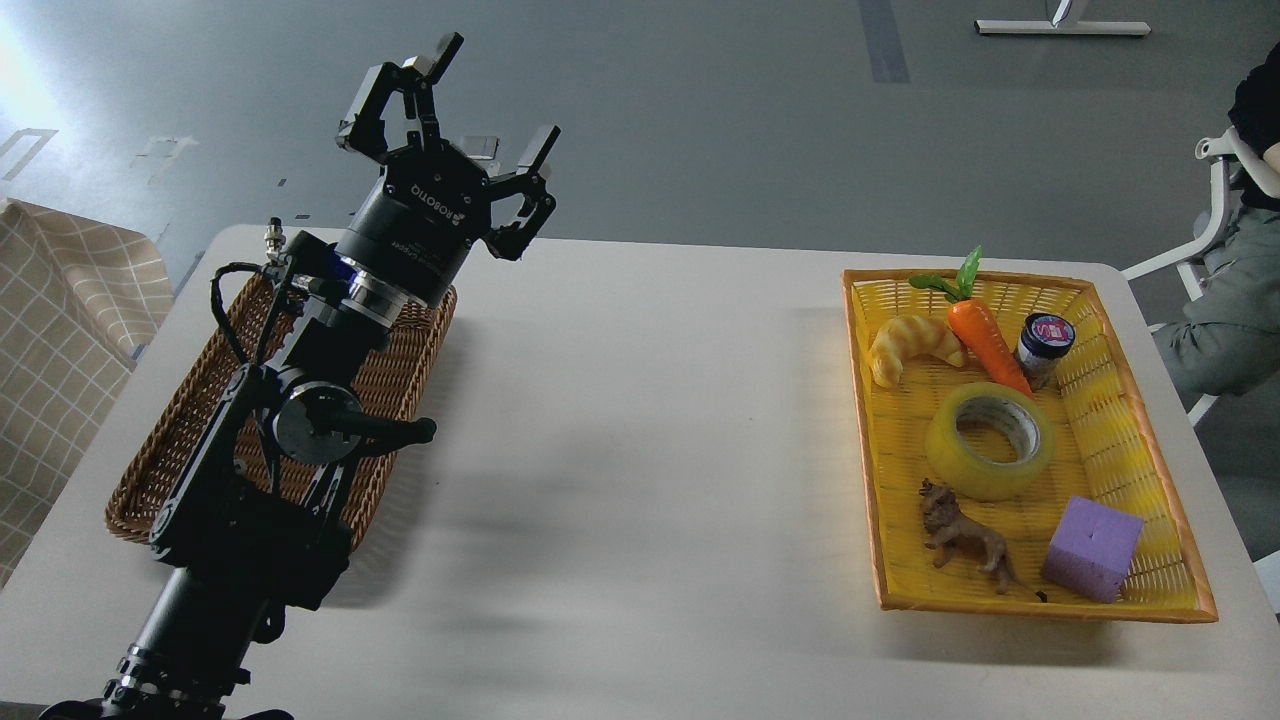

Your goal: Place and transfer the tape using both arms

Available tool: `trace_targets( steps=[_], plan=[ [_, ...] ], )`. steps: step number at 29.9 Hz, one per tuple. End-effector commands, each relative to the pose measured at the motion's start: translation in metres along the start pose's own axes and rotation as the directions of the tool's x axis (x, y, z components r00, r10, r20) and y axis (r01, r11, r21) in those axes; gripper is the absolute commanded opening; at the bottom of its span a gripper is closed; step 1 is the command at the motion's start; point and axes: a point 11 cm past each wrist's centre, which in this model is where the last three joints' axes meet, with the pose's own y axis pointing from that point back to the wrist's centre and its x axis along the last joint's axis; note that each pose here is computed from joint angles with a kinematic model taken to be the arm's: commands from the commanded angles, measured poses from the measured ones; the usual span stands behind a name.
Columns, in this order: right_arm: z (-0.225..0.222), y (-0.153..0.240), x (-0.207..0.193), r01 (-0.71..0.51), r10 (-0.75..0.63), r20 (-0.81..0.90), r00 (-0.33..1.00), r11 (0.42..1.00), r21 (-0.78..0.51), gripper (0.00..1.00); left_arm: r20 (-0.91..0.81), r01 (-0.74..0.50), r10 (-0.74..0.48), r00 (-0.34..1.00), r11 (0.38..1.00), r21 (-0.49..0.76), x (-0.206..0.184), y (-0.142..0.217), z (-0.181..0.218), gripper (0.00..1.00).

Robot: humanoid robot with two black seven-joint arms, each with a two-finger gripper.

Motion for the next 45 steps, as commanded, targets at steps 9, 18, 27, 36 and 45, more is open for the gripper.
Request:
trace_targets(
  steps=[9,18,27,36,45],
  plan=[
    [0.005,0.016,0.035,-0.164,0.163,0.074,0.984,0.986,0.017,0.99,0.002,-0.003,0.003,1.000,1.000,-0.001,0.001,0.001,0.000,0.98],
    [-0.013,0.030,0.004,-0.103,0.100,0.055,0.993,0.993,0.055,1.00,0.003,0.003,-0.003,1.000,1.000,-0.009,-0.002,-0.001,0.003,0.98],
    [0.025,0.026,0.001,-0.002,-0.147,-0.409,0.901,0.939,-0.343,0.99,0.007,0.007,-0.007,1.000,1.000,-0.011,-0.003,-0.001,0.005,0.98],
    [0.074,0.033,-0.060,0.077,-0.394,-0.540,0.743,0.852,-0.517,0.99,-0.002,0.007,-0.007,1.000,1.000,-0.010,-0.006,-0.002,0.001,0.98],
    [0.097,0.036,-0.111,0.161,-0.496,-0.553,0.670,0.823,-0.544,1.00,0.005,-0.001,0.001,1.000,1.000,-0.004,-0.003,0.001,0.002,0.98]
  ],
)
